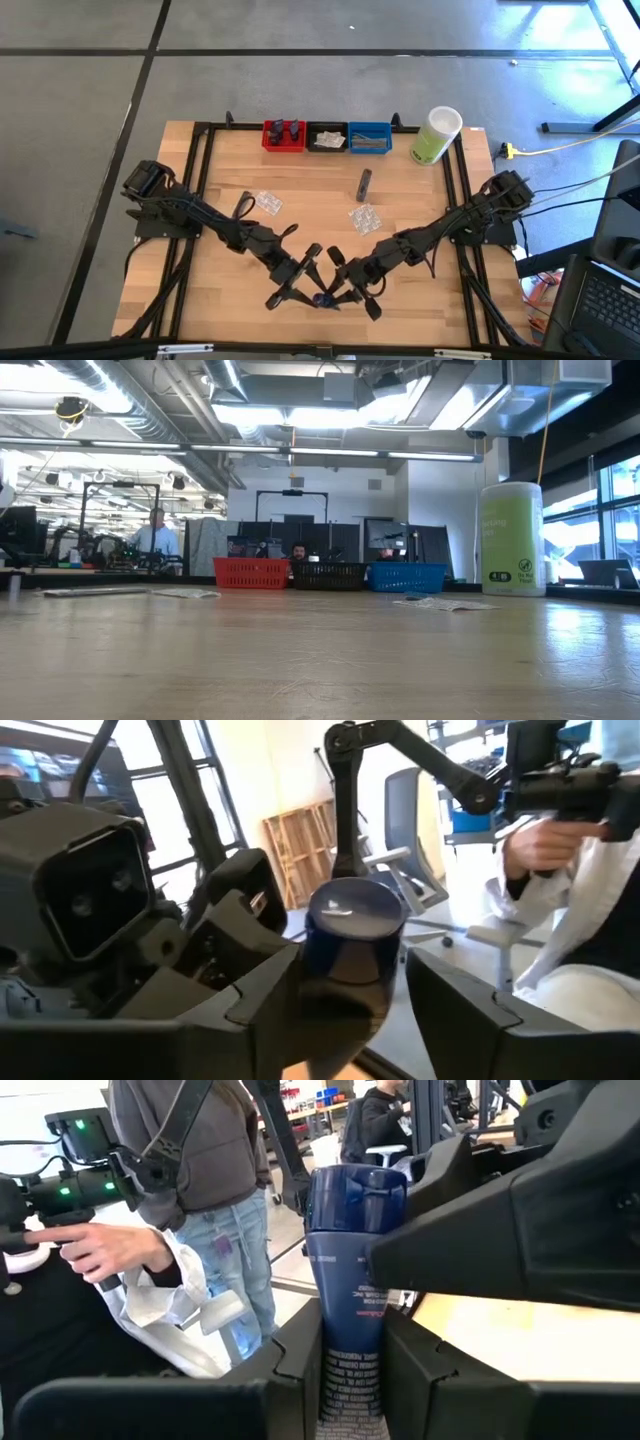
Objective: Pick & Place Travel size toiletries
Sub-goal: Put the blue shave cream into the red bin
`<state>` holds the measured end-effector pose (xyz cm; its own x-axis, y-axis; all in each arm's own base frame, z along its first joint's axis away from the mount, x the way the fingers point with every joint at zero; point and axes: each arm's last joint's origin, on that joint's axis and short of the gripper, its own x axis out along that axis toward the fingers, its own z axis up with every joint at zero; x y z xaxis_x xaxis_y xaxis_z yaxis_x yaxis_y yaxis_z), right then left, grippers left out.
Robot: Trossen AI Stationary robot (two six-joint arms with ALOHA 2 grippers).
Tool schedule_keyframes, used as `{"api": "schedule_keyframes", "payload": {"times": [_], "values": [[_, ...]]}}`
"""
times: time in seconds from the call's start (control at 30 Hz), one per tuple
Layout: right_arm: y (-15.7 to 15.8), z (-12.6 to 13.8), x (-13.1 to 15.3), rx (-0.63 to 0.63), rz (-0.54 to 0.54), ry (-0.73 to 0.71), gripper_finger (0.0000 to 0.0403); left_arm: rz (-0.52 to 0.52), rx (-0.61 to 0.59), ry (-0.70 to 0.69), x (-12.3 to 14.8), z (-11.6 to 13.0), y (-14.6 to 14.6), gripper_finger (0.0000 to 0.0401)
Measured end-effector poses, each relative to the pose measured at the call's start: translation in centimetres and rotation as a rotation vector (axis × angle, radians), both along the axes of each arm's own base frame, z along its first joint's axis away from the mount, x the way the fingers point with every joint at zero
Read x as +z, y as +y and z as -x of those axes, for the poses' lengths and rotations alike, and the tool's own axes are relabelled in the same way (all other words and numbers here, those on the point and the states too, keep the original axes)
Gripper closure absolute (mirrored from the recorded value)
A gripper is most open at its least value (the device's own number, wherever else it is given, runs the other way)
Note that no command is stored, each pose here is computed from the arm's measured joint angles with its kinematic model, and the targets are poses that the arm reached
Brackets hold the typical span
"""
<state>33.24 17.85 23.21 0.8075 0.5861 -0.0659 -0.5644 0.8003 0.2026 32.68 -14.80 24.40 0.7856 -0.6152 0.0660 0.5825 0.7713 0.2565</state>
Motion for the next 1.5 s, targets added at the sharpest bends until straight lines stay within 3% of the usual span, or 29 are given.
{"api": "schedule_keyframes", "payload": {"times": [0.2,0.43,1.07,1.5], "values": [[-0.04,-0.01,-0.04,0.002,0.002,0.003,0.0323,0.000,0.009,-0.005,0.04,0.00,-0.01,0.0175],[-0.69,-0.36,-0.05,-0.021,0.003,0.004,0.0323,0.003,0.013,-0.017,0.15,-0.01,0.01,0.0167],[-0.75,-0.40,0.23,0.007,0.005,-0.038,0.0323,-0.007,0.024,0.002,-0.04,-0.14,0.24,0.0199],[-0.75,-0.40,0.22,0.006,0.006,-0.036,0.0323,-0.009,0.026,0.004,-0.06,-0.18,0.33,0.0253]]}}
